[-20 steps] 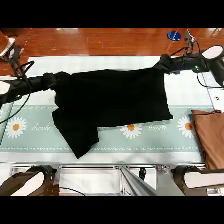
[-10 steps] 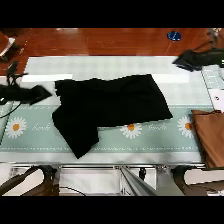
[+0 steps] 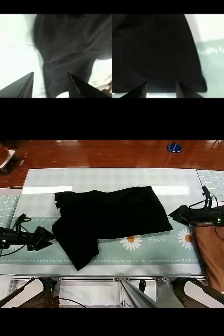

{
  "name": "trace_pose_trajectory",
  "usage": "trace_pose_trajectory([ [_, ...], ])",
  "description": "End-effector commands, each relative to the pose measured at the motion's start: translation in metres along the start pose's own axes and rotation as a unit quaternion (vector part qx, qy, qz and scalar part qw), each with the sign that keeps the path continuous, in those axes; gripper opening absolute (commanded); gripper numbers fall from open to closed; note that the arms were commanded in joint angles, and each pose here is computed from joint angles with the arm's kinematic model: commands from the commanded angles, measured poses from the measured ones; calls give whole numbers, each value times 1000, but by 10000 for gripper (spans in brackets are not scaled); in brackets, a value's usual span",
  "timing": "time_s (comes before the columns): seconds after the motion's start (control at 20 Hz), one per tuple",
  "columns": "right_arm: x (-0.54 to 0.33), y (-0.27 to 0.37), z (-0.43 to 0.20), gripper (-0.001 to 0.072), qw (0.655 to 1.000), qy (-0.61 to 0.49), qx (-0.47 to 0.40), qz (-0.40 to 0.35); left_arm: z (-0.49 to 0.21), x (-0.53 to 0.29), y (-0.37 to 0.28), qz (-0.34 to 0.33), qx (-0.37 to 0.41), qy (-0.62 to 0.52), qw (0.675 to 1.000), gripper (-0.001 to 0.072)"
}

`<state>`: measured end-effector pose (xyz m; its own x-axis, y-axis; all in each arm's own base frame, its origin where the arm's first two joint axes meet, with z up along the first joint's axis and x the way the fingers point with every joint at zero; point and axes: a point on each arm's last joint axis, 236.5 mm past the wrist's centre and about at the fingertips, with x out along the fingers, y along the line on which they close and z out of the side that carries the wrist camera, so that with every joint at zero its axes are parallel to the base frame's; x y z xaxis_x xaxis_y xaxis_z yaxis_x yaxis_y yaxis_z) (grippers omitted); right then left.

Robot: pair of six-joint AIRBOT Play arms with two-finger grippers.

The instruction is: Fold the shirts.

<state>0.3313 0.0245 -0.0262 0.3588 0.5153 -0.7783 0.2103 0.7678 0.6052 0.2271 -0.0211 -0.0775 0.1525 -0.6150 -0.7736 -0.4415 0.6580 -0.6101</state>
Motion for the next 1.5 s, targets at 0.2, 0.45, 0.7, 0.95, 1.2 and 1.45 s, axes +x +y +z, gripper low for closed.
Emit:
trace_pose_trajectory([
  [0.2, 5, 0, -6, 411, 999, -27, 30, 13, 25, 31, -7, 5, 26, -72, 997, 500],
  [0.45, -23, -56, 23, 411, 990, -97, 97, -36, 30, 38, -14, 16, 39, -82, 996, 17],
  [0.7, -16, -93, -14, 411, 985, -20, 153, -76, 30, 38, -14, 16, 39, -83, 996, 17],
  [0.95, 38, -68, -25, 411, 987, 43, 151, -29, 30, 38, -14, 16, 39, -82, 996, 17],
  [1.2, 68, -43, -3, 403, 991, 50, 121, -19, 30, 38, -14, 16, 39, -82, 996, 17],
  [1.45, 64, 26, 33, 25, 998, 58, 3, 18, 62, 9, -70, -58, 75, -142, 985, 17],
])
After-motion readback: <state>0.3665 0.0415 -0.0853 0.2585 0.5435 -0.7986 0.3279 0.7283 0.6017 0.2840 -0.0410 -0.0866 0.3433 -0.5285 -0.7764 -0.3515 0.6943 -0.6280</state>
